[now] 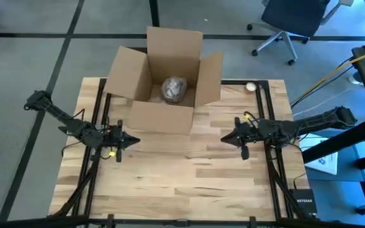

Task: Wrap mug
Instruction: Return to Home Position

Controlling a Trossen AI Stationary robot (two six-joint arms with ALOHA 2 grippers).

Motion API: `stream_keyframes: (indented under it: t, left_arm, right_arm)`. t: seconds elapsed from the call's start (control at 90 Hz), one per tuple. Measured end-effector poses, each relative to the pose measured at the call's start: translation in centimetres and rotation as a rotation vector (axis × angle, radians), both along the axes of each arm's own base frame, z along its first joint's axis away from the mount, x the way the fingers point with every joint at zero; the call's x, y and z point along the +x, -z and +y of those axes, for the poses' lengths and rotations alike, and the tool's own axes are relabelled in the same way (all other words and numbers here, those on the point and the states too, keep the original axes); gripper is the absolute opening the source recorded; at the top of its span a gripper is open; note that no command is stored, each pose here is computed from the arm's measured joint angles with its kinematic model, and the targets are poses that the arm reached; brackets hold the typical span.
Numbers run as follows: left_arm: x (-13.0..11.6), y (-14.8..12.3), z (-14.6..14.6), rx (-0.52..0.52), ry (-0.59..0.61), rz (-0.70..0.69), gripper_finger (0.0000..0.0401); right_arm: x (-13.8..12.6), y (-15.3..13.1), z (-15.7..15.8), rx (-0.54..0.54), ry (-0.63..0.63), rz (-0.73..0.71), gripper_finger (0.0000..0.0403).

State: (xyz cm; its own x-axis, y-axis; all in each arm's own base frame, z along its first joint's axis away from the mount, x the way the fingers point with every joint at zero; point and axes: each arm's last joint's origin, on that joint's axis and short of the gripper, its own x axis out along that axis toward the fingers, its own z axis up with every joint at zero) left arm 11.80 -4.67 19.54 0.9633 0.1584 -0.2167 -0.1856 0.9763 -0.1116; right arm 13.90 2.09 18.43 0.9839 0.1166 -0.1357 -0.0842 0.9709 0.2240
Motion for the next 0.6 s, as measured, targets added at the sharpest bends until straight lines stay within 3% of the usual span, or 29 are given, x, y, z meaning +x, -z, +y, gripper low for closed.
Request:
stream_keyframes:
  t: [0.167, 0.333, 0.6]
  left_arm:
    - [0.0, -0.5, 1.1, 0.003, -0.037, -0.033, 0.0000]
    - [0.0, -0.5, 1.9, 0.000, 0.004, -0.051, 0.0000]
    - [-0.4, 2.8, 3.0, -0.077, 0.041, -0.133, 0.0000]
  right_arm:
    - [-1.8, 1.0, -0.6, -0.013, 0.112, -0.079, 0.0001]
    - [-3.5, 1.0, -0.8, -0.057, 0.086, -0.125, 0.0001]
    - [-4.3, 1.4, -0.9, -0.080, 0.074, -0.131, 0.0001]
